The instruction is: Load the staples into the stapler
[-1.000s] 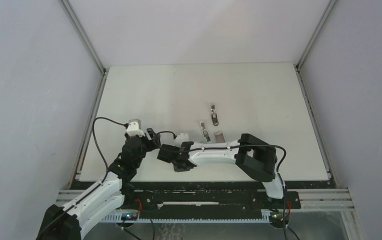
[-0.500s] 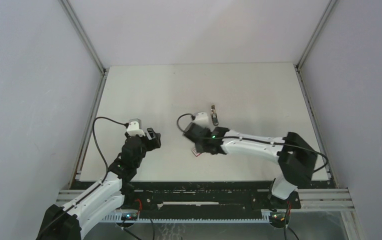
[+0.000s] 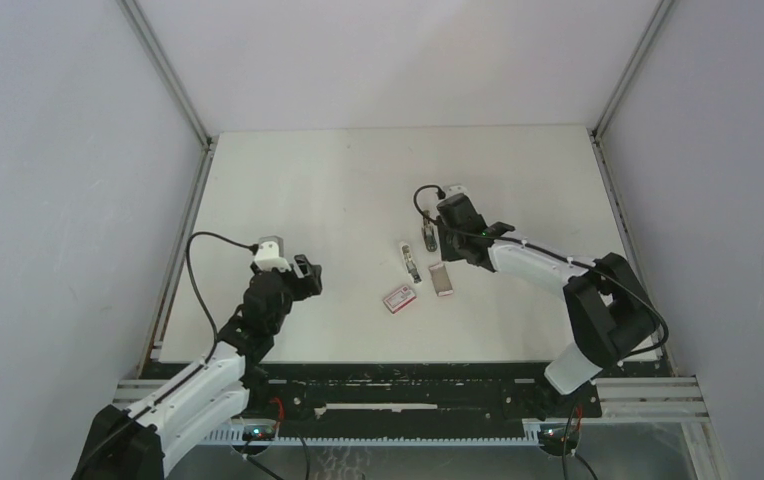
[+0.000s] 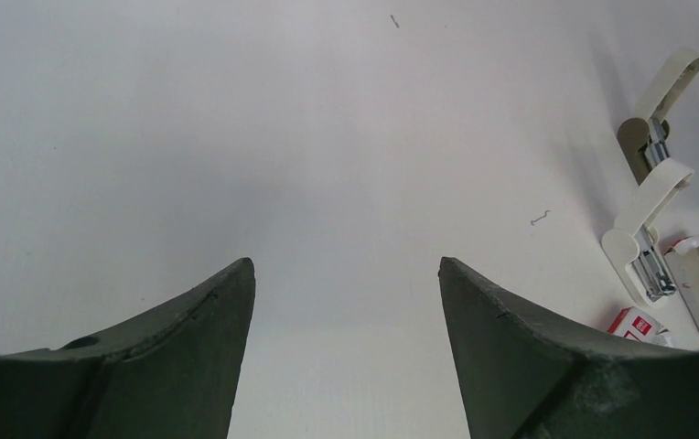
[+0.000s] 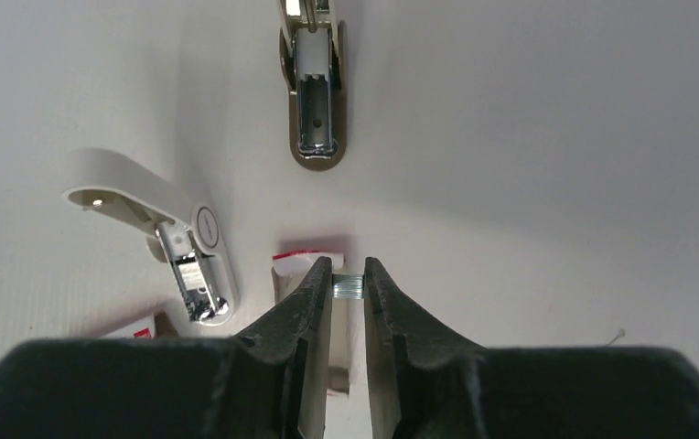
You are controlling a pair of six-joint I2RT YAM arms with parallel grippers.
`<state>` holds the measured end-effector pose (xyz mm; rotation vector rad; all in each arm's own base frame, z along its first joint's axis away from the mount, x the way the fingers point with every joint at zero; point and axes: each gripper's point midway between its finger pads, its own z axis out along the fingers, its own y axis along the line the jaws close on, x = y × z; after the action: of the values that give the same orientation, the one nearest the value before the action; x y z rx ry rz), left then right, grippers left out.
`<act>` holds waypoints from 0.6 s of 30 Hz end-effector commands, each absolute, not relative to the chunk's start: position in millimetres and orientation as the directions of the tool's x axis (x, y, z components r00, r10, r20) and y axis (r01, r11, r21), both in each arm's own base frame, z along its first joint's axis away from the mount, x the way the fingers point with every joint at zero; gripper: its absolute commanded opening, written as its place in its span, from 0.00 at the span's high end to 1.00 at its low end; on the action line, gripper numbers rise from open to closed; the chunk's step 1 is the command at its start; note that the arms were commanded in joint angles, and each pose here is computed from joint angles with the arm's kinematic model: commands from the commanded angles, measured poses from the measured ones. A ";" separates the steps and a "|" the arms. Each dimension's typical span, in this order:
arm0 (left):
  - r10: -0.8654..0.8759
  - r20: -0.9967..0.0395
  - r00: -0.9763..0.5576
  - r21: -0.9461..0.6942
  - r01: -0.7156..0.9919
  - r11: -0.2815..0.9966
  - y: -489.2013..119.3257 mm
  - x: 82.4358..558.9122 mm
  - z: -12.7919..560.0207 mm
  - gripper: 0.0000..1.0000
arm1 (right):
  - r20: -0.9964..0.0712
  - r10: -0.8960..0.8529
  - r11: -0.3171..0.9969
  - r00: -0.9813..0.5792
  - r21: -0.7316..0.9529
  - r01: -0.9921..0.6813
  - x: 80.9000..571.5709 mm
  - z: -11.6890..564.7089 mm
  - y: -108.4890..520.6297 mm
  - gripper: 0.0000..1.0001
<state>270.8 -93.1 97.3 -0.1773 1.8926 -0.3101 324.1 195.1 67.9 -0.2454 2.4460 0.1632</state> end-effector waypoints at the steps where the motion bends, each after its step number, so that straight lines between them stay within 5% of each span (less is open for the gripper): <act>1: -0.272 -0.914 -0.301 -0.301 0.053 0.952 -96.9 280.1 110.8 0.22 | -0.684 -0.157 0.958 -0.712 0.068 -0.277 353.4 78.6 208.7 0.84; 18: -0.272 -0.916 -0.295 -0.304 0.065 0.951 -97.9 279.4 112.2 0.23 | -0.669 -0.191 0.948 -0.718 0.063 -0.311 391.8 64.5 225.4 0.84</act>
<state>271.7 -94.5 91.1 -0.1686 1.9134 -0.3071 369.6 217.6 50.2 -0.3442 2.4512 0.1976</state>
